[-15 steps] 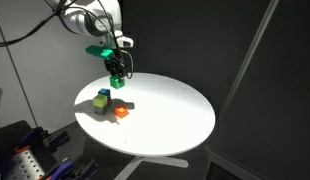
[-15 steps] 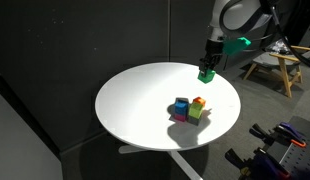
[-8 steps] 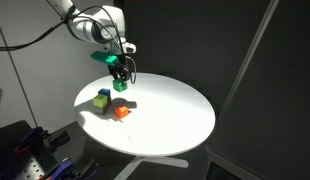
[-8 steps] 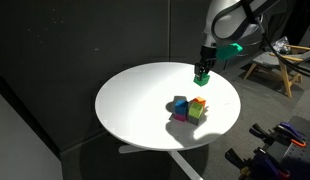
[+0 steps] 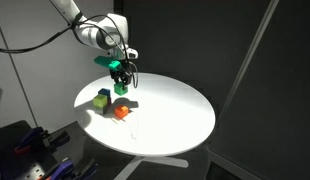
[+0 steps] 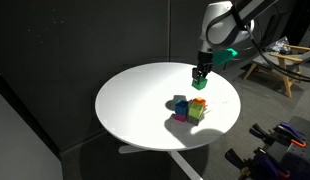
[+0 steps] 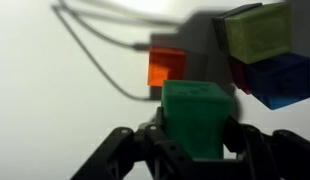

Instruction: Put the green building block on the orange building block

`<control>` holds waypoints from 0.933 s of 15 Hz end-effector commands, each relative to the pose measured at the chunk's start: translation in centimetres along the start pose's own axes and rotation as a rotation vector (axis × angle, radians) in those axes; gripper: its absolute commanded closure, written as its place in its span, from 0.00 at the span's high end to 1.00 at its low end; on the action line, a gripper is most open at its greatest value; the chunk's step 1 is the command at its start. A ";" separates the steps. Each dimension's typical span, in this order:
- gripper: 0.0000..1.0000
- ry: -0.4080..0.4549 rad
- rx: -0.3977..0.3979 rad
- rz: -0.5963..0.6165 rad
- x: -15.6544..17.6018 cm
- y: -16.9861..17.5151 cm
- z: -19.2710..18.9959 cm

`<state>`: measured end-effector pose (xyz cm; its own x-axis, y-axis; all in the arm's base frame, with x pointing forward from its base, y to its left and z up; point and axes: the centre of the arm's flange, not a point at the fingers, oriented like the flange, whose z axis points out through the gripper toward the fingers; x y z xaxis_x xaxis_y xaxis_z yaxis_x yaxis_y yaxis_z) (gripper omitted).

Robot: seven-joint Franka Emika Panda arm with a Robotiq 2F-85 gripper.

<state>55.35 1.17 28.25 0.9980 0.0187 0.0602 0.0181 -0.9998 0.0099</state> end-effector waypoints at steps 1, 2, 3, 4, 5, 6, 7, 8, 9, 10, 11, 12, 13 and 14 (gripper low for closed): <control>0.27 -0.025 0.035 -0.027 1.5 0.8 0.9; 0.27 -0.029 0.038 -0.031 1.5 1.0 1.2; 0.27 -0.032 0.038 -0.032 1.6 1.2 1.5; 0.27 -0.034 0.038 -0.036 1.7 1.3 1.7; 0.27 -0.037 0.034 -0.039 1.7 1.5 1.9; 0.27 -0.039 0.032 -0.040 1.7 1.7 2.0; 0.27 -0.042 0.030 -0.044 1.7 1.7 2.3; 0.27 -0.046 0.027 -0.050 1.6 1.7 2.5; 0.27 -0.050 0.025 -0.053 1.6 1.8 2.7; 0.27 -0.053 0.024 -0.055 1.5 1.8 2.8; 0.27 -0.056 0.023 -0.058 1.3 1.8 3.0; 0.27 -0.056 0.020 -0.062 1.1 1.7 3.0; 0.27 -0.056 0.018 -0.065 1.0 1.7 3.1; 0.27 -0.058 0.017 -0.068 0.8 1.7 3.2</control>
<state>56.20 -0.18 24.85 0.9979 0.0640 0.0103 0.0641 -0.9979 -0.0106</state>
